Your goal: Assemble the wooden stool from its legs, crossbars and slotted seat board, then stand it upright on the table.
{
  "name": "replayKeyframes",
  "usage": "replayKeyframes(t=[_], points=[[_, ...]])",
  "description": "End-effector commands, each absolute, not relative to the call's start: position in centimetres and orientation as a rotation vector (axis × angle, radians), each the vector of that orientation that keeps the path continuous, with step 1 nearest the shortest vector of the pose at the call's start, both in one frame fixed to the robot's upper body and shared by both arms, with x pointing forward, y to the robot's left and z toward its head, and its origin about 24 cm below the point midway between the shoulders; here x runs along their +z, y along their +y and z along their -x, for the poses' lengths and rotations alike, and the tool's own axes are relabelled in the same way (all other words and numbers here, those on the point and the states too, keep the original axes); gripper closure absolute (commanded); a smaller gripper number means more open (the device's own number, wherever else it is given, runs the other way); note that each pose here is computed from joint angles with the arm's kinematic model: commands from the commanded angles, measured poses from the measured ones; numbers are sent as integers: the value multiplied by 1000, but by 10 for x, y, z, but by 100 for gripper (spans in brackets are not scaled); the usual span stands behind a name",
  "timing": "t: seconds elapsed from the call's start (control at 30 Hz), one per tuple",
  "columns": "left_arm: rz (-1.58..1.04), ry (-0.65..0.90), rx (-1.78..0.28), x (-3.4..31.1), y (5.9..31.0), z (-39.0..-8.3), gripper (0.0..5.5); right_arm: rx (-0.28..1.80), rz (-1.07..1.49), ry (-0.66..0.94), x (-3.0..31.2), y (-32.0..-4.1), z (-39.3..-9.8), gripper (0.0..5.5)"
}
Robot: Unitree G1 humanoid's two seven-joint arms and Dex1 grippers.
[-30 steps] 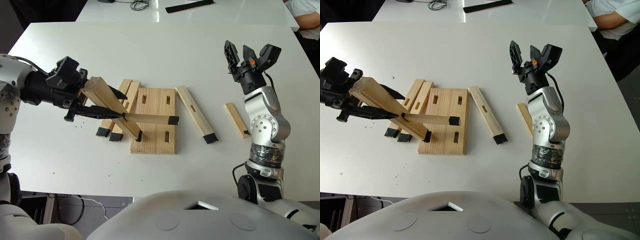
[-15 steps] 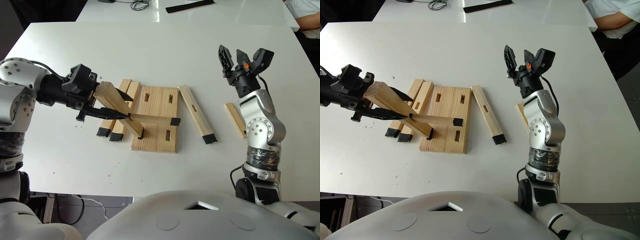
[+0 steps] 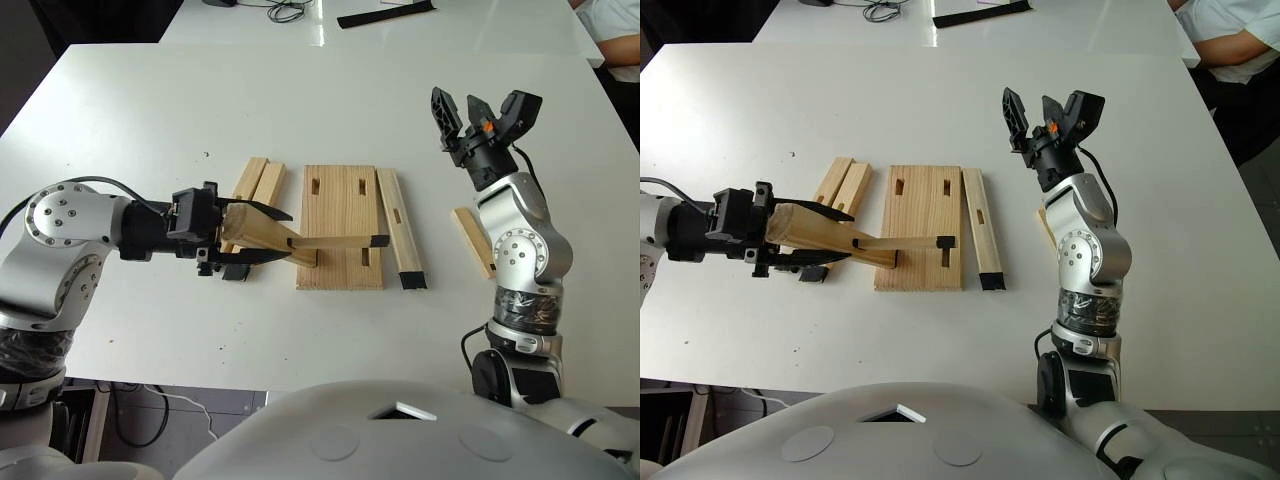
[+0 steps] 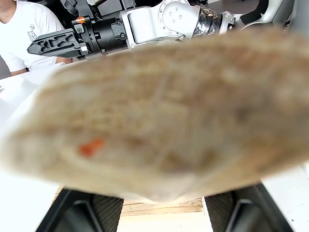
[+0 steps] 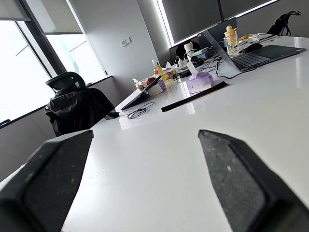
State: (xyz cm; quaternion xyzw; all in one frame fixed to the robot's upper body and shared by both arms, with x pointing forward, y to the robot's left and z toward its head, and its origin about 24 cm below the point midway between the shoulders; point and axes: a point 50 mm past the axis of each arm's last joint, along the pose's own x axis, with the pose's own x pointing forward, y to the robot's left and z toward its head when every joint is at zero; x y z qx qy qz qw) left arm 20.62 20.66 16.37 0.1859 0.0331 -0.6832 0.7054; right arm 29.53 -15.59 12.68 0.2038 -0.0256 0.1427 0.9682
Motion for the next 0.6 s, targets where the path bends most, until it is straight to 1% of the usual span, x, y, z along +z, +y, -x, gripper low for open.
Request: replayKeyframes(t=[0.03, 0.2, 0.37, 0.43, 0.47, 0.5, 0.6], points=[[-419, 409, -1469, 130, 215, -203, 346, 306, -412, -32, 127, -156, -296, 149], [-443, 384, -1469, 151, 211, -215, 346, 265, -434, -22, 118, -155, -287, 149], [-465, 394, -1485, 151, 210, -219, 346, 223, -452, -22, 112, -156, -283, 149], [-477, 360, -1479, 156, 208, -223, 346, 206, -458, -26, 110, -158, -282, 149], [-488, 336, -1471, 160, 206, -226, 307, 199, -460, -27, 109, -159, -282, 149], [-484, 315, -1476, 164, 205, -228, 283, 195, -461, -27, 108, -159, -282, 149], [-428, 242, -1451, 181, 203, -236, 234, 181, -450, -25, 103, -163, -281, 149]])
